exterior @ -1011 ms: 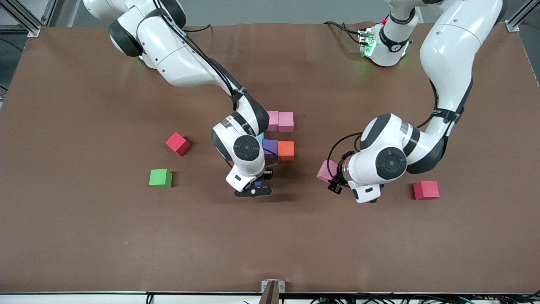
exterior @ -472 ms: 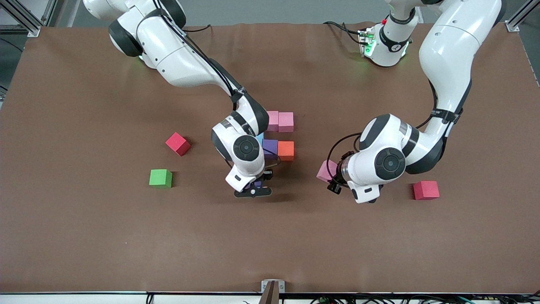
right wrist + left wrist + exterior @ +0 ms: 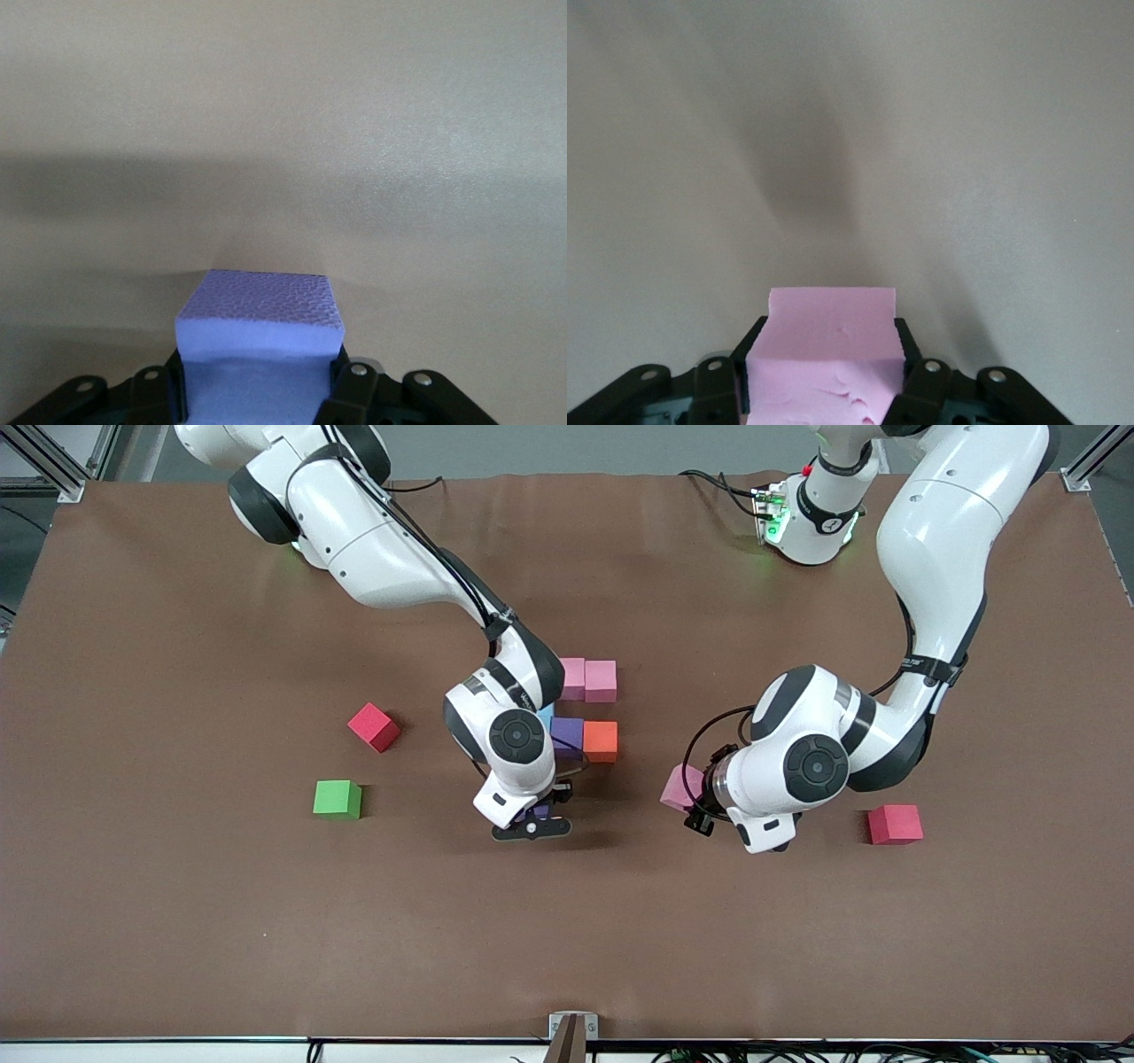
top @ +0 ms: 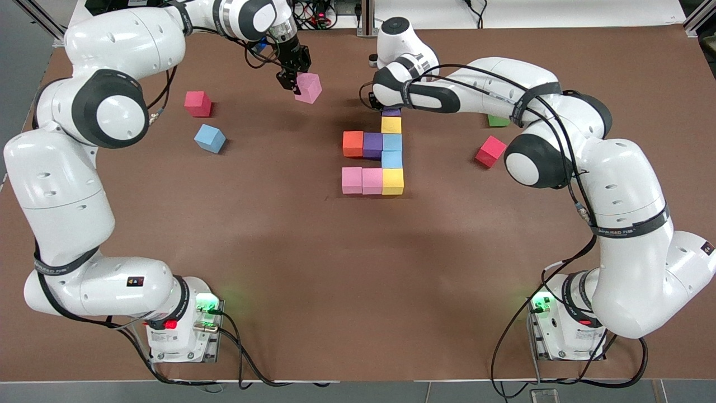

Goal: Arrange 11 blocks into digit 3

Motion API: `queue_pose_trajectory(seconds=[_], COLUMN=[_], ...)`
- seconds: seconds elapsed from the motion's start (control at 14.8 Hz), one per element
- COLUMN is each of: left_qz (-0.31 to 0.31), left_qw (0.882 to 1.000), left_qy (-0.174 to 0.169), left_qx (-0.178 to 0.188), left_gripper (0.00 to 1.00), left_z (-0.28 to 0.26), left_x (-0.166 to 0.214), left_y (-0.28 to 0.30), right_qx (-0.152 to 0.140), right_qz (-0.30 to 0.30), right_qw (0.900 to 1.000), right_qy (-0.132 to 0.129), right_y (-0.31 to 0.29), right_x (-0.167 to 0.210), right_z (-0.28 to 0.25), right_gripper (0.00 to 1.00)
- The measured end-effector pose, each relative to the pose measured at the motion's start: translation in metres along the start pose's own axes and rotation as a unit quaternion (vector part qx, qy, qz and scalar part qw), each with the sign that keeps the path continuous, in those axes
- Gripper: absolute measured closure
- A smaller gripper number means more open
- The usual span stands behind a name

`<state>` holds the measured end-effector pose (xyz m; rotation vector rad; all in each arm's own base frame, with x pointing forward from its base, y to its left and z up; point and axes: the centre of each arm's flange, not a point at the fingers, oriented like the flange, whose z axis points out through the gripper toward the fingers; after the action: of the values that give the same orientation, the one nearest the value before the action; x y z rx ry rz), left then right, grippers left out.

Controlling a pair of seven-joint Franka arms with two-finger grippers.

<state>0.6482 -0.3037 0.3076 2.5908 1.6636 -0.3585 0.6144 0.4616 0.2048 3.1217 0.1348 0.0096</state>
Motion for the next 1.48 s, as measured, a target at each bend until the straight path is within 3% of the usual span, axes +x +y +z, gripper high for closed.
queue_pose_trajectory(seconds=[0.34, 0.47, 0.67, 1.01, 1.48], left_qz=[-0.012, -0.013, -0.013, -0.078, -0.140], left_qw=[1.000, 1.000, 0.999, 0.995, 0.988], left_qy=[-0.001, 0.009, 0.035, 0.068, 0.066], left_qx=[0.000, 0.003, 0.008, 0.007, -0.004], left_gripper=[0.43, 0.43, 0.43, 0.43, 0.43], left_z=[0.006, 0.013, 0.025, 0.050, 0.069], left_x=[-0.007, -0.013, -0.027, -0.077, -0.104], left_y=[0.003, 0.004, 0.006, 0.005, 0.005], right_qx=[0.000, 0.000, 0.001, -0.001, -0.011], right_qz=[0.000, 0.001, 0.006, 0.018, 0.022], right_qw=[1.000, 1.000, 1.000, 1.000, 1.000], right_qy=[0.000, 0.000, 0.004, 0.003, -0.004], right_y=[0.000, 0.001, 0.004, 0.007, 0.013], right_x=[0.000, 0.001, 0.004, 0.006, 0.007], right_z=[0.000, 0.000, -0.005, -0.011, -0.010], right_gripper=[0.44, 0.32, 0.02, 0.00, 0.00])
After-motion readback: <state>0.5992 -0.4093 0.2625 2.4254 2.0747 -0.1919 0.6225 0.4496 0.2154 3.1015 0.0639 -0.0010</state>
